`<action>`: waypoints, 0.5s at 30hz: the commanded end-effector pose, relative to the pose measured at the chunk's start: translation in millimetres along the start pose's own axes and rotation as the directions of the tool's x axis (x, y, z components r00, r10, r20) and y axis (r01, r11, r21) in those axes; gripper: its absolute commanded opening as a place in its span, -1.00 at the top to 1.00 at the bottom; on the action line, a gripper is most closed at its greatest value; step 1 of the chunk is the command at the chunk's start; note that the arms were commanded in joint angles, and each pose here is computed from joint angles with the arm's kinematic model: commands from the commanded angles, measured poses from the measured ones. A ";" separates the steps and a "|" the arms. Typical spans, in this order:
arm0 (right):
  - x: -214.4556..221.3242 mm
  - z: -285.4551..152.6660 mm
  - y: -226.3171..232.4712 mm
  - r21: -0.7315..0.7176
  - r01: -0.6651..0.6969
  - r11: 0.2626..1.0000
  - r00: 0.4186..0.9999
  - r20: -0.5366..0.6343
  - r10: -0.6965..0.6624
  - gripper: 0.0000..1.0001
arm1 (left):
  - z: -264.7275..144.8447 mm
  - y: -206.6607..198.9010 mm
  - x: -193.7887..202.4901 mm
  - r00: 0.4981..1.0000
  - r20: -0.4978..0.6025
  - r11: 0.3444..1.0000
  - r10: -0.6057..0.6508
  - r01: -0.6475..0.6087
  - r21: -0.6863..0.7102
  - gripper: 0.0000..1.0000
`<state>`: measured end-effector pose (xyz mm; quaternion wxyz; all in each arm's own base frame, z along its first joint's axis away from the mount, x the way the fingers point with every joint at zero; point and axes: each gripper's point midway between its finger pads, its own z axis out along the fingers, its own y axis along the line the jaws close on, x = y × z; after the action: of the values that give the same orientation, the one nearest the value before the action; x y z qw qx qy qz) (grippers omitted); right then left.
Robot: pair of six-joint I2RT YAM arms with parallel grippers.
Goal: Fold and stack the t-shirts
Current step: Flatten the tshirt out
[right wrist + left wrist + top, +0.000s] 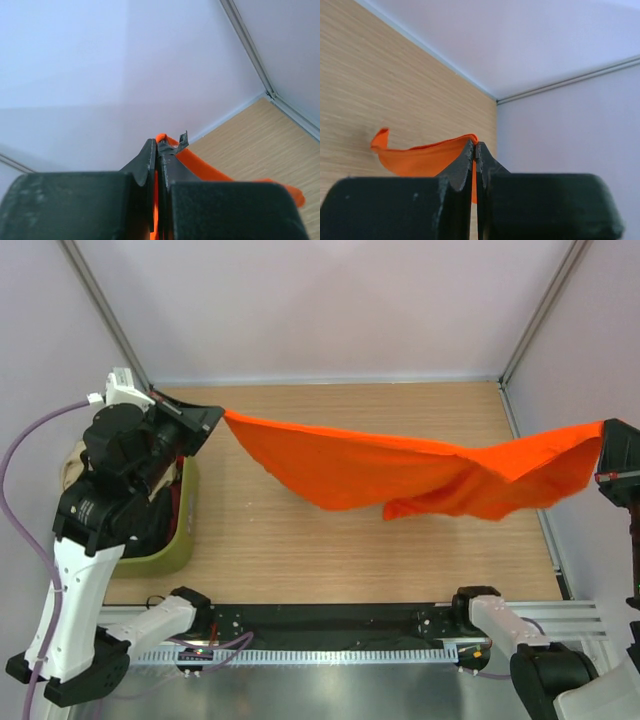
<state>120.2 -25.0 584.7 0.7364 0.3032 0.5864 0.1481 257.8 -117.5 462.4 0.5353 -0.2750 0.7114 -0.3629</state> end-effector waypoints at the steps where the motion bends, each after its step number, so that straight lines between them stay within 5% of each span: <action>1: 40.0 41.4 -12.1 0.074 0.082 0.994 0.988 -0.137 -0.071 0.98 | -0.7 3.7 3.0 0.998 -0.029 0.998 0.060 -0.060 -0.021 1.00; 6: 79.2 111.0 -20.9 0.120 0.141 0.983 0.975 -0.189 -0.117 0.98 | 54.8 11.6 11.8 0.996 -0.019 0.993 0.086 -0.087 -0.074 0.99; 10: 95.4 212.7 -18.3 0.194 0.161 0.968 0.982 -0.125 -0.138 0.98 | 109.0 12.0 -26.4 0.985 0.136 0.984 0.107 -0.085 -0.155 0.99; 15: 54.2 261.4 38.8 0.067 0.132 0.989 0.991 -0.003 -0.132 0.98 | 163.0 -21.7 -70.7 0.978 0.206 0.999 0.018 -0.012 -0.030 0.99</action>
<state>398.8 -29.5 515.8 0.6424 0.3080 0.6992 0.0599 411.2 -124.1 426.3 0.5399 -0.3123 0.7333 -0.2707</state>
